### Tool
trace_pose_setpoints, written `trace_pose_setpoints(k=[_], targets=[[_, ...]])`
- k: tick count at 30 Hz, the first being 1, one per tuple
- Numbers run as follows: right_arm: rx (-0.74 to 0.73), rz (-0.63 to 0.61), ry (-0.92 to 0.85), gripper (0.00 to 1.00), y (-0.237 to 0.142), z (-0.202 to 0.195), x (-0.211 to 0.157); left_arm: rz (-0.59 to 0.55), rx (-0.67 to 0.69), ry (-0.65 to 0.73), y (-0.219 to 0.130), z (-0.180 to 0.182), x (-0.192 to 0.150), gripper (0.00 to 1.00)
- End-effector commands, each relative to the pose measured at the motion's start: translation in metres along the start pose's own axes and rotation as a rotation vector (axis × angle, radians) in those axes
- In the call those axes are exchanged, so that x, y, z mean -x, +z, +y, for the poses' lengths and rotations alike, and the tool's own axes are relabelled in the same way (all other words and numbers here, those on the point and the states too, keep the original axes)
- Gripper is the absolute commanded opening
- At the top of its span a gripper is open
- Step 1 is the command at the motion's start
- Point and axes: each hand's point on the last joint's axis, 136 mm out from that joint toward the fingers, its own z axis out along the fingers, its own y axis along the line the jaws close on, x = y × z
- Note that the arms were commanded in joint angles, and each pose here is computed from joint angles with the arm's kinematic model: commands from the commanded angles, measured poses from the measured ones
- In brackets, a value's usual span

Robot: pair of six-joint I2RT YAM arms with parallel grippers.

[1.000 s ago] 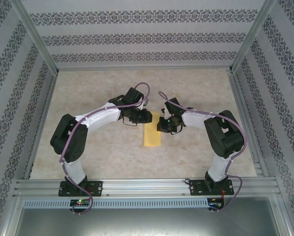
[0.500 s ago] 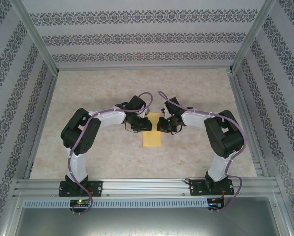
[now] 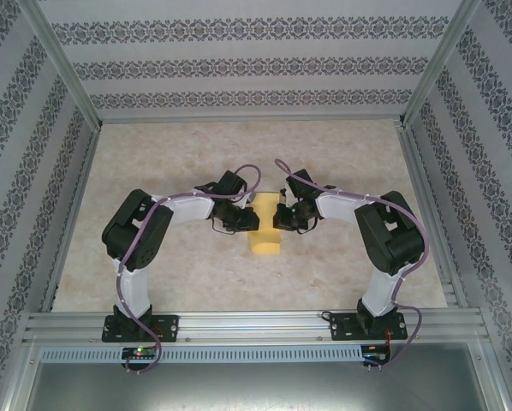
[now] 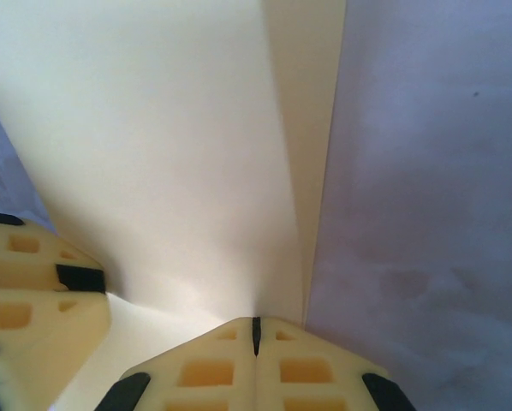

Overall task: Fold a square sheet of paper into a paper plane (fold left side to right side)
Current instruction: First fold the square sheet of paper in half at the center of the table, then hold the square sheet of paper at the center of the table.

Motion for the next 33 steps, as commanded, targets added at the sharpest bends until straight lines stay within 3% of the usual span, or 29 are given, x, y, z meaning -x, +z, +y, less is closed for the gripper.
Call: trace_pose_setpoints(k=[1,9,17,28,33], targets=[[-0.135,0.089,0.032,0.0,0.011,-0.033,-0.026,-0.022,0.098,-0.024,-0.022,0.031,-0.001,0.23],[-0.128,0.082,0.027,0.0,0.009,-0.03,-0.024,-0.104,-0.041,0.023,-0.044,-0.009,0.021,0.22],[-0.129,0.084,0.026,0.0,0.009,-0.03,-0.024,-0.062,-0.159,0.053,-0.01,-0.048,0.027,0.22],[-0.122,0.083,0.023,0.0,0.009,-0.027,-0.024,-0.001,-0.06,0.038,0.017,-0.024,0.015,0.22],[-0.043,0.018,0.004,0.0,0.002,-0.01,-0.011,0.022,-0.021,0.016,0.023,-0.009,0.003,0.22]])
